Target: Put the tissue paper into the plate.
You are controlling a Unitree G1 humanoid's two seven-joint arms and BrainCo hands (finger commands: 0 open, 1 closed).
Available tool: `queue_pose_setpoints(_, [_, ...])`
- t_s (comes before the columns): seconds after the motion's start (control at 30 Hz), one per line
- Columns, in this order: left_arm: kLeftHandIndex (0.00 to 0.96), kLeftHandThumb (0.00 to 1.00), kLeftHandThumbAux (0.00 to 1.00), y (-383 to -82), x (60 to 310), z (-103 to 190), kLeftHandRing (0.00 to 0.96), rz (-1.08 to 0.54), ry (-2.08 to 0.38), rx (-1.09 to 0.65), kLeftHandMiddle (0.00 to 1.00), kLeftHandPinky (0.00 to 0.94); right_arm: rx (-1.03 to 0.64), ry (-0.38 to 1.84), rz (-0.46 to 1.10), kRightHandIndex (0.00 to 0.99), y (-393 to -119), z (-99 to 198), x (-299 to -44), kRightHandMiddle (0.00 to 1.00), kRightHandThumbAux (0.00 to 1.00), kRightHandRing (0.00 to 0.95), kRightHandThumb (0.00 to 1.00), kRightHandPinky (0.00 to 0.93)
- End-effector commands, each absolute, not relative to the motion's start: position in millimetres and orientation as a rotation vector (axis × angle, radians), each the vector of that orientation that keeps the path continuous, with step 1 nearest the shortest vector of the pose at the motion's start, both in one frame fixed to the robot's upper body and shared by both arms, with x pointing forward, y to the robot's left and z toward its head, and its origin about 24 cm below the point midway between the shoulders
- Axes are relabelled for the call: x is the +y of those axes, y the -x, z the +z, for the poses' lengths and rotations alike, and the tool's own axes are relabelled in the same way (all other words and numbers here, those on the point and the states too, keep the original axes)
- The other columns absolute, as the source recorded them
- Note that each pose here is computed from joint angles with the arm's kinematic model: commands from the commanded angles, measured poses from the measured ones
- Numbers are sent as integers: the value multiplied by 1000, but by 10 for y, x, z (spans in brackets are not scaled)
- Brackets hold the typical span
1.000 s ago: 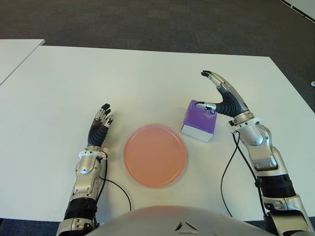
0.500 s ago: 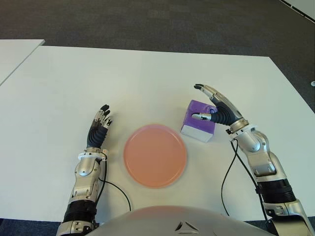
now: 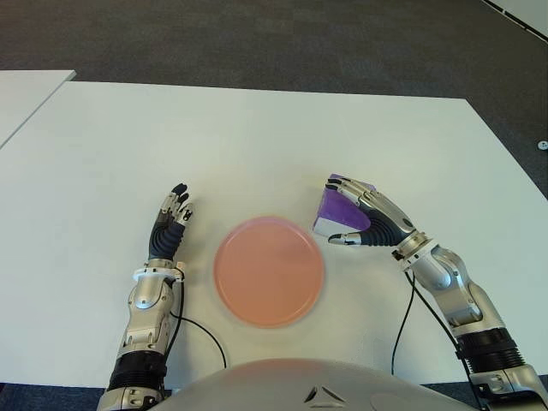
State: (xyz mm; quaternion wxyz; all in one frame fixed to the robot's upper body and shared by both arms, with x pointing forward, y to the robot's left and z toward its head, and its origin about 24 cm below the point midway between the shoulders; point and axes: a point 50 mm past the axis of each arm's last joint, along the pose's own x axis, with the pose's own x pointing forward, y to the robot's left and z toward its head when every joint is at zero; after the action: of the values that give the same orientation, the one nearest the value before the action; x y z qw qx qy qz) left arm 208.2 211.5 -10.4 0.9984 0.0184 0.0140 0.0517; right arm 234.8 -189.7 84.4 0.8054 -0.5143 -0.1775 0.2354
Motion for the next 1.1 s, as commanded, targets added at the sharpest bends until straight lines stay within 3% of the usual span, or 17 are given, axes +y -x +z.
queue_pose_setpoints(0.03, [0, 0, 458, -2000, 2117, -229, 0, 107, -27, 105, 0, 0, -329, 1177, 584, 0, -2296, 781, -1932, 0, 353, 0, 319, 0])
queue_pose_setpoints(1.1, [0, 0, 451, -2017, 2133, -236, 0, 112, -24, 107, 0, 0, -305, 1237, 564, 0, -2354, 751, -1995, 0, 373, 0, 279, 0])
